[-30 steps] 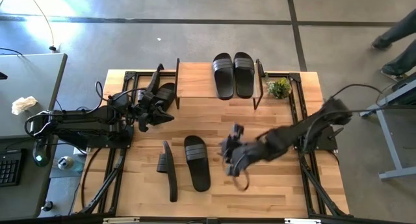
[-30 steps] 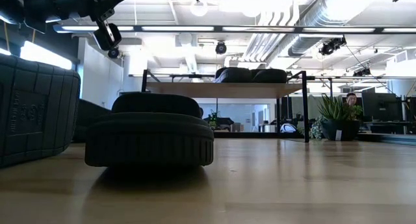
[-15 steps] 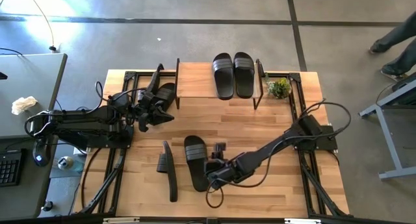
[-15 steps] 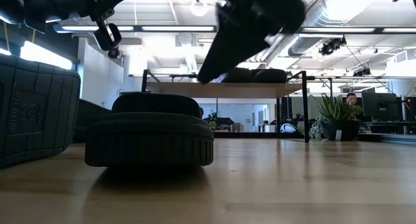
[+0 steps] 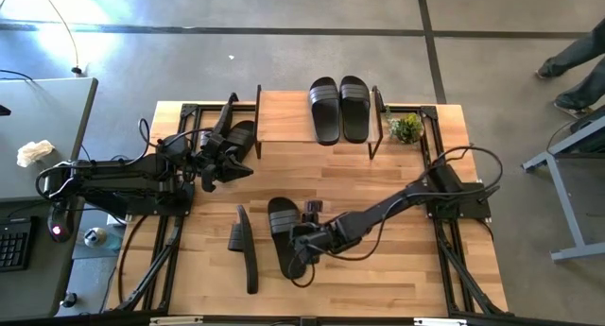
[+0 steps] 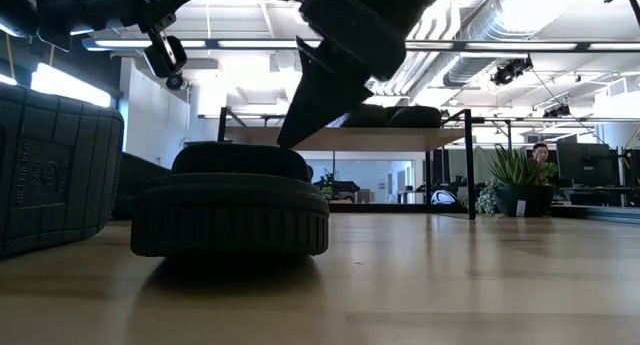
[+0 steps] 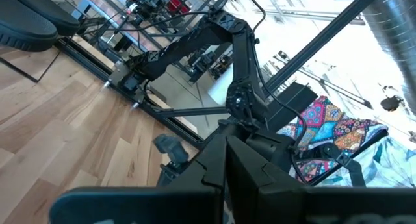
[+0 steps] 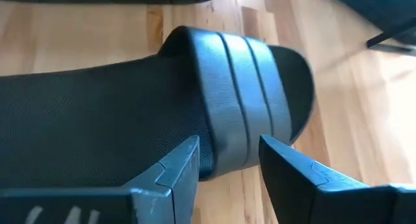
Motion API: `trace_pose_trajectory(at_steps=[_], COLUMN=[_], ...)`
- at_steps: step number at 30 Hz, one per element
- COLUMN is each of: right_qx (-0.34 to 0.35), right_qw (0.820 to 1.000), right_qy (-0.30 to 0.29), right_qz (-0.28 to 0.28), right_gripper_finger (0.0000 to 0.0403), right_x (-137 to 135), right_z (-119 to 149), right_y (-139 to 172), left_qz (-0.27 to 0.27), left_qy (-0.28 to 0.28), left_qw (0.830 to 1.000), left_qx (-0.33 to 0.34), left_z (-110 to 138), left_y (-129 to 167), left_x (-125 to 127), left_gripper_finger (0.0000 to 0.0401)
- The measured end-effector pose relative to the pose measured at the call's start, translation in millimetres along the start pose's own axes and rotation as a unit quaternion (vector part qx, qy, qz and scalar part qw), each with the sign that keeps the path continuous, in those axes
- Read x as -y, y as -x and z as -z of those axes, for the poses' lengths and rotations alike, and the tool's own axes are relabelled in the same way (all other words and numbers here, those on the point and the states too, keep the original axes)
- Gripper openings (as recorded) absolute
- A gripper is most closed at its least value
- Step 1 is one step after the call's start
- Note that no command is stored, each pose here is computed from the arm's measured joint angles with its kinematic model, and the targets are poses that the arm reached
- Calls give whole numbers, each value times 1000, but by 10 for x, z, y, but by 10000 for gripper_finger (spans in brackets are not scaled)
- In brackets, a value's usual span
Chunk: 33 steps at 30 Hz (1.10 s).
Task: Pick and place slides into the shelf
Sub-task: Put the black slipper under the shelf
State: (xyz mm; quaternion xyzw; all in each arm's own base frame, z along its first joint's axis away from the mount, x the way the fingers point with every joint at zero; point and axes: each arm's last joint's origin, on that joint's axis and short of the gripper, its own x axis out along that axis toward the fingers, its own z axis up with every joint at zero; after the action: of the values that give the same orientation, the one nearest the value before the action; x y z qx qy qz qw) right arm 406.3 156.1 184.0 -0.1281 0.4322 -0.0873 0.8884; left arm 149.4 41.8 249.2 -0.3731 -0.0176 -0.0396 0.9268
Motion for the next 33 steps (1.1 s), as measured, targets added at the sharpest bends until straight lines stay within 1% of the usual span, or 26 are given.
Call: trace_pose_trajectory(at_steps=[6, 15, 22, 27, 33], right_qx=[1, 10, 0, -11, -3], right_qw=[1000, 999, 999, 999, 997], right_qy=[4, -1, -4, -4, -14], right_qz=[-8, 43, 52, 52, 73], right_gripper_finger=[151, 151, 149, 127, 88], right_x=[-14, 0, 59, 49, 15], right_z=[8, 16, 32, 82, 91], right_y=[-90, -152, -223, -356, -375], left_qz=[0, -12, -16, -16, -17], left_qy=[0, 7, 10, 10, 11], left_qw=[1000, 1000, 1000, 1000, 1000], left_qx=[0, -12, -16, -16, -17], left_z=[0, 24, 32, 32, 35], left_y=[0, 0, 1, 1, 1], left_x=[0, -24, -32, -32, -34], left_gripper_finger=[1, 1, 1, 1, 1])
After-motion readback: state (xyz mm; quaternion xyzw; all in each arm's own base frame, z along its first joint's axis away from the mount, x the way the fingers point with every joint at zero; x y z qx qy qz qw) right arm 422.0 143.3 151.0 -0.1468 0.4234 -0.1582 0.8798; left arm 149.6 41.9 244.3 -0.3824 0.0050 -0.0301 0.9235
